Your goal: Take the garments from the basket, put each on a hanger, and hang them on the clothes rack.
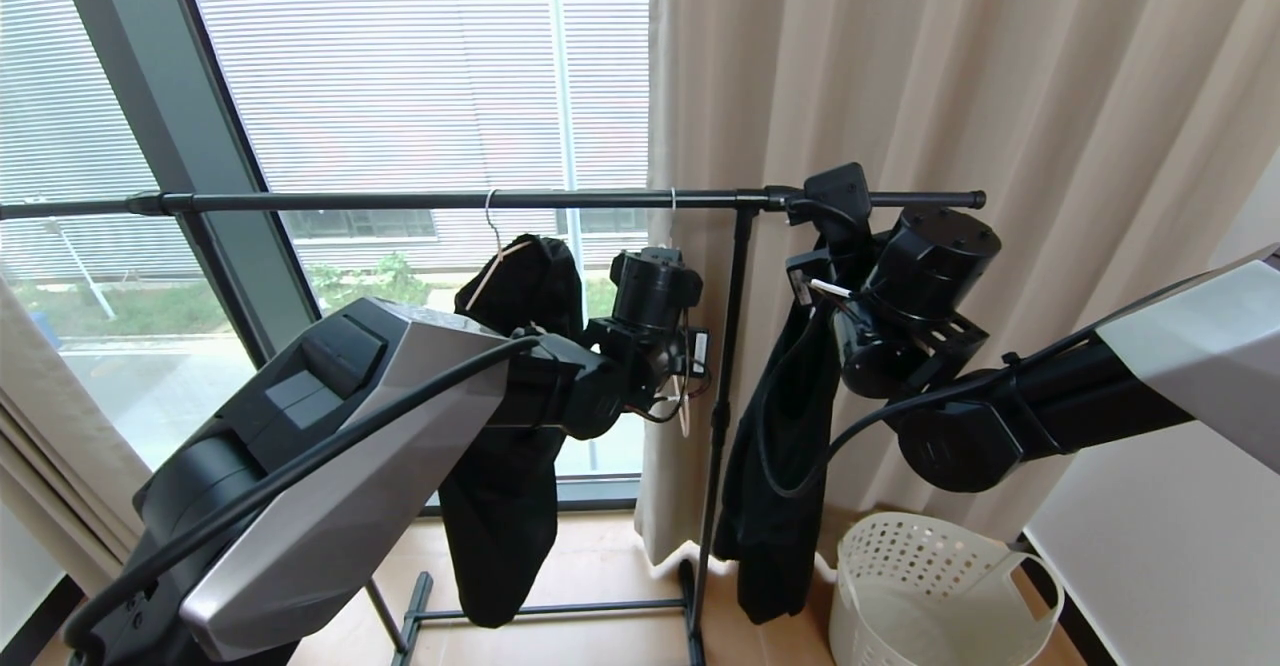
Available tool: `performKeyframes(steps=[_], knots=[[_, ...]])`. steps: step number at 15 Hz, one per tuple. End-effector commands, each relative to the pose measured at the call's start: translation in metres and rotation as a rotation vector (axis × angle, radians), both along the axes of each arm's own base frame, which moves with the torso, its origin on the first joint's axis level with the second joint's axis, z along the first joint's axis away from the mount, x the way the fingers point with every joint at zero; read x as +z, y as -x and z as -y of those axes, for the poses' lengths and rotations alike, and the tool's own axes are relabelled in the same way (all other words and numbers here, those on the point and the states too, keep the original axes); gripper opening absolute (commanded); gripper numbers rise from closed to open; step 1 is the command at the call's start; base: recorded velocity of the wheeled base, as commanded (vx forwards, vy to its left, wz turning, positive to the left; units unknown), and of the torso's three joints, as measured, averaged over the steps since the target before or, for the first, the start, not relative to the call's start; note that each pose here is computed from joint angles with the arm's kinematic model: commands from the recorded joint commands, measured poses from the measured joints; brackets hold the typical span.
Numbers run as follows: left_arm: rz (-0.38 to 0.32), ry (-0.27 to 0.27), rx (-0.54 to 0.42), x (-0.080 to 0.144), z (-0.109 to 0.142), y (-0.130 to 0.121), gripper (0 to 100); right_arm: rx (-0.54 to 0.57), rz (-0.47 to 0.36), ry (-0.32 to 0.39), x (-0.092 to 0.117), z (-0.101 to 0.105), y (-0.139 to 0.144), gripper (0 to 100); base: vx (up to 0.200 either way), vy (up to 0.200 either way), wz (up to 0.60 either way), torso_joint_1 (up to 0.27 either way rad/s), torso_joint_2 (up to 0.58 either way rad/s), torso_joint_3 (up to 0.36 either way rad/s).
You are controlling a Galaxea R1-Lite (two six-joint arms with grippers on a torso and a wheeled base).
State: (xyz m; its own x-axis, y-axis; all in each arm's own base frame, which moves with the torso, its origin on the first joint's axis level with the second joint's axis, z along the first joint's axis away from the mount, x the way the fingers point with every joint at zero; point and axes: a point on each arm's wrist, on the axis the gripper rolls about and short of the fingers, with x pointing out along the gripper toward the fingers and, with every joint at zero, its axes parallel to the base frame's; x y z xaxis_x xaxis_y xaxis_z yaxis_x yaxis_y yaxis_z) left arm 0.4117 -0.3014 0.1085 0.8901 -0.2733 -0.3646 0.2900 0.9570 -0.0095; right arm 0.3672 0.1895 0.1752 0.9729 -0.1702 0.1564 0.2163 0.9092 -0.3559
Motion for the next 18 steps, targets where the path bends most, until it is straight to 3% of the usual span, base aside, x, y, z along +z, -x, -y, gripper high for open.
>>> performKeyframes(steps=[1, 5, 12, 18], knots=[[0.0, 0.001, -0.001, 0.0, 0.001, 0.0, 0, 0.001, 0.002, -0.001, 0.001, 0.0, 0.0, 0, 0.0, 0.0, 0.0, 0.0, 0.0, 0.0], [0.002, 0.001, 0.002, 0.003, -0.001, 0.002, 0, 0.0, 0.002, 0.0, 0.001, 0.0, 0.0, 0, 0.0, 0.0, 0.0, 0.0, 0.0, 0.0], [0.019, 0.01, -0.003, 0.036, -0.014, 0.024, 0, 0.0, 0.002, 0.0, 0.0, 0.0, 0.0, 0, 0.0, 0.0, 0.0, 0.0, 0.0, 0.0], [0.012, 0.004, -0.007, 0.041, -0.02, 0.034, 0, -0.001, 0.006, -0.002, 0.002, 0.001, -0.001, 0, 0.0, 0.0, 0.0, 0.0, 0.0, 0.0]])
